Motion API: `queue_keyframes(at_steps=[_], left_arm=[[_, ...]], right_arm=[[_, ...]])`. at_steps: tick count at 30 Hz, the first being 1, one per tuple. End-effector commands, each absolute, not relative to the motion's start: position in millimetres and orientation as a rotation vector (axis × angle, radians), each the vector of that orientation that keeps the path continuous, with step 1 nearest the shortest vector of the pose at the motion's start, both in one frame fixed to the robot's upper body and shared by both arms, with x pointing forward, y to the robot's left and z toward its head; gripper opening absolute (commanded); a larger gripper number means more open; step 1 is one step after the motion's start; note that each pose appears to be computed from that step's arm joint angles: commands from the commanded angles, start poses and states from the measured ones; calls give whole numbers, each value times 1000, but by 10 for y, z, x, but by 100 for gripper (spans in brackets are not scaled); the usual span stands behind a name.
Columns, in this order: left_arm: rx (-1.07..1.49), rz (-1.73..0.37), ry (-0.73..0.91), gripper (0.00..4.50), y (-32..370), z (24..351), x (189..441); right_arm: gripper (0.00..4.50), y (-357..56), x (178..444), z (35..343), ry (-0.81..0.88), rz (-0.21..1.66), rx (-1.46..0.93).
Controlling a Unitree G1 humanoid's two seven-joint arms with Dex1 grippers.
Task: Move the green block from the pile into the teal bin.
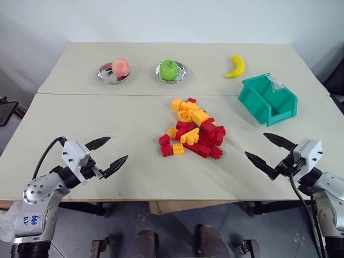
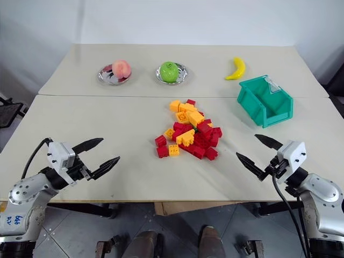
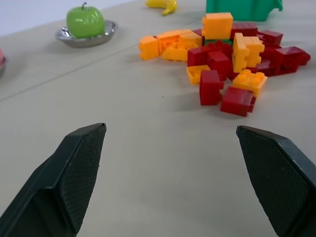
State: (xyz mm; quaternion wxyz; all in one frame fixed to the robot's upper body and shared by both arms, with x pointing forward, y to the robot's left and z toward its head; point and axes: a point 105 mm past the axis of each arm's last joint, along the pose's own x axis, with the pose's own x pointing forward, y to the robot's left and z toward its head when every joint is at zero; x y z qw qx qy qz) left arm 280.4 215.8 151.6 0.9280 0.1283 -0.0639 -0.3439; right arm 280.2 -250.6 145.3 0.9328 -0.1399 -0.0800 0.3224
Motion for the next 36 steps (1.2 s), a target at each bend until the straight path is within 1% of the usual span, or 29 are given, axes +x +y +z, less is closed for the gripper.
queue_keyframes(at_steps=[1,4,6,9,11,12,13,14,15,16,17,20,22,24,27,29,31,33,36], left_arm=[[284,-699,-164,450,2161,1603,2800],[246,-737,-198,450,2089,1648,2796],[225,-816,-205,450,1999,1678,2755],[225,-910,-179,450,1869,1649,2687],[242,-948,-163,450,1809,1604,2665],[258,-981,-155,450,1760,1566,2640],[275,-1013,-147,450,1710,1524,2616],[282,-1038,-146,450,1672,1499,2597],[283,-1051,-146,450,1648,1488,2592],[281,-1053,-149,450,1639,1489,2597],[276,-1057,-153,450,1631,1493,2603],[271,-1054,-165,450,1597,1494,2637],[268,-1047,-170,450,1588,1494,2660],[269,-1040,-178,450,1569,1494,2681],[269,-1018,-195,450,1567,1518,2716],[273,-1005,-198,450,1580,1522,2730],[275,-1001,-199,450,1585,1521,2734],[276,-991,-199,450,1599,1518,2744],[279,-986,-199,450,1603,1513,2753]], right_arm=[[448,-2581,2792,1509,-194,649,-318],[448,-2447,2818,1523,-201,718,-288],[448,-2226,2843,1574,-216,799,-217],[389,-1886,2871,1578,-187,916,-162],[319,-1685,2887,1527,-144,975,-184],[284,-1541,2915,1508,-125,1003,-183],[260,-1358,2952,1499,-110,1036,-185],[220,-1198,2991,1500,-97,1058,-185],[191,-1062,3033,1500,-77,1074,-184],[147,-967,3065,1506,-63,1083,-188],[117,-888,3111,1514,-55,1082,-198],[9,-591,3388,1483,3,1047,-247],[4,-483,3507,1474,17,1036,-289],[4,-409,3712,1536,8,969,-292],[4,-401,3935,1591,15,893,-325],[4,-532,4086,1626,18,820,-333],[4,-599,4152,1645,15,791,-329],[4,-833,4277,1733,9,710,-313],[4,-1041,4354,1769,8,653,-317]])
